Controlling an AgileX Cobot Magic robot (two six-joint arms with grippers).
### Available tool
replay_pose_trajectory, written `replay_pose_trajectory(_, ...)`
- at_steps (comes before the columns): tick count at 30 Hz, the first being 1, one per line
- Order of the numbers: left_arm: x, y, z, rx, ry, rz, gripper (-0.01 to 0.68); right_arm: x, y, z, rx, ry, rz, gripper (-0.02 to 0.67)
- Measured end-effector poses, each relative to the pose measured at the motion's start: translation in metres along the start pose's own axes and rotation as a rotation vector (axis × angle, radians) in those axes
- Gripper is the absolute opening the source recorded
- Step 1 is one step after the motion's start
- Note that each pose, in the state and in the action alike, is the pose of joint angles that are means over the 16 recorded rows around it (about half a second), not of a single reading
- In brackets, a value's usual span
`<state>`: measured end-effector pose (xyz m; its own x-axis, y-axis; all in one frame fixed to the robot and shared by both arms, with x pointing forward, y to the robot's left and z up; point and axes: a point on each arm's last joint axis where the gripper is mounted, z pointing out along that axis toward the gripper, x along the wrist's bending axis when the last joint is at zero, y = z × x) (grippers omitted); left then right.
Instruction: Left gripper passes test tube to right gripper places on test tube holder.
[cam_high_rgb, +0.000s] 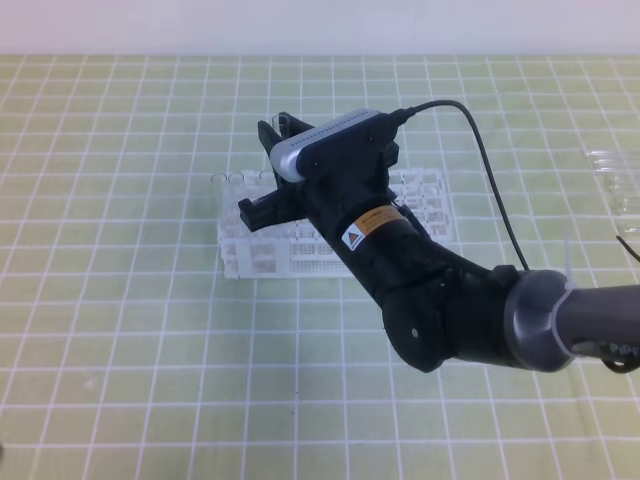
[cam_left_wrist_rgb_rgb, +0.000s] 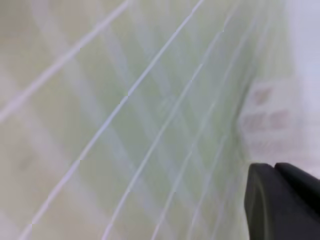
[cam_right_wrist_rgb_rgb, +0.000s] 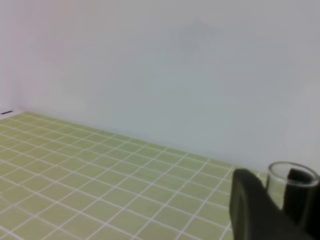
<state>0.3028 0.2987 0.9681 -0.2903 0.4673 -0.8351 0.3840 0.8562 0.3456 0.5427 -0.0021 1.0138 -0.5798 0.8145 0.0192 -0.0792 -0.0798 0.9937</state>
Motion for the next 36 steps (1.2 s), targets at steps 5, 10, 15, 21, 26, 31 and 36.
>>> replay_pose_trajectory(5, -0.006, 0.013, -0.007, -0.144, -0.109, 0.043, -0.002, 0.0, 0.0, 0.0, -0.001, 0.0, 0.006, 0.099)
replay_pose_trajectory(10, -0.011, 0.023, -0.017, -0.304, -0.199, 0.104, -0.002, 0.0, -0.001, 0.0, 0.0, 0.0, 0.008, 0.098)
replay_pose_trajectory(15, -0.012, 0.029, -0.026, -0.445, -0.21, 0.218, -0.002, 0.0, -0.001, 0.0, -0.001, 0.0, 0.008, 0.098)
replay_pose_trajectory(21, -0.011, 0.031, -0.032, -0.555, -0.13, 0.443, -0.002, 0.0, 0.0, 0.0, -0.002, 0.0, 0.008, 0.098)
replay_pose_trajectory(26, -0.011, 0.033, -0.034, -0.614, -0.031, 0.702, -0.002, 0.0, 0.0, 0.0, -0.003, 0.0, 0.008, 0.098)
replay_pose_trajectory(31, -0.012, 0.033, -0.034, -0.632, 0.018, 0.85, -0.002, 0.0, 0.0, 0.0, -0.004, -0.001, 0.004, 0.098)
replay_pose_trajectory(36, -0.014, 0.032, -0.034, -0.638, 0.0, 0.856, -0.002, 0.0, -0.001, 0.0, -0.002, -0.001, -0.005, 0.098)
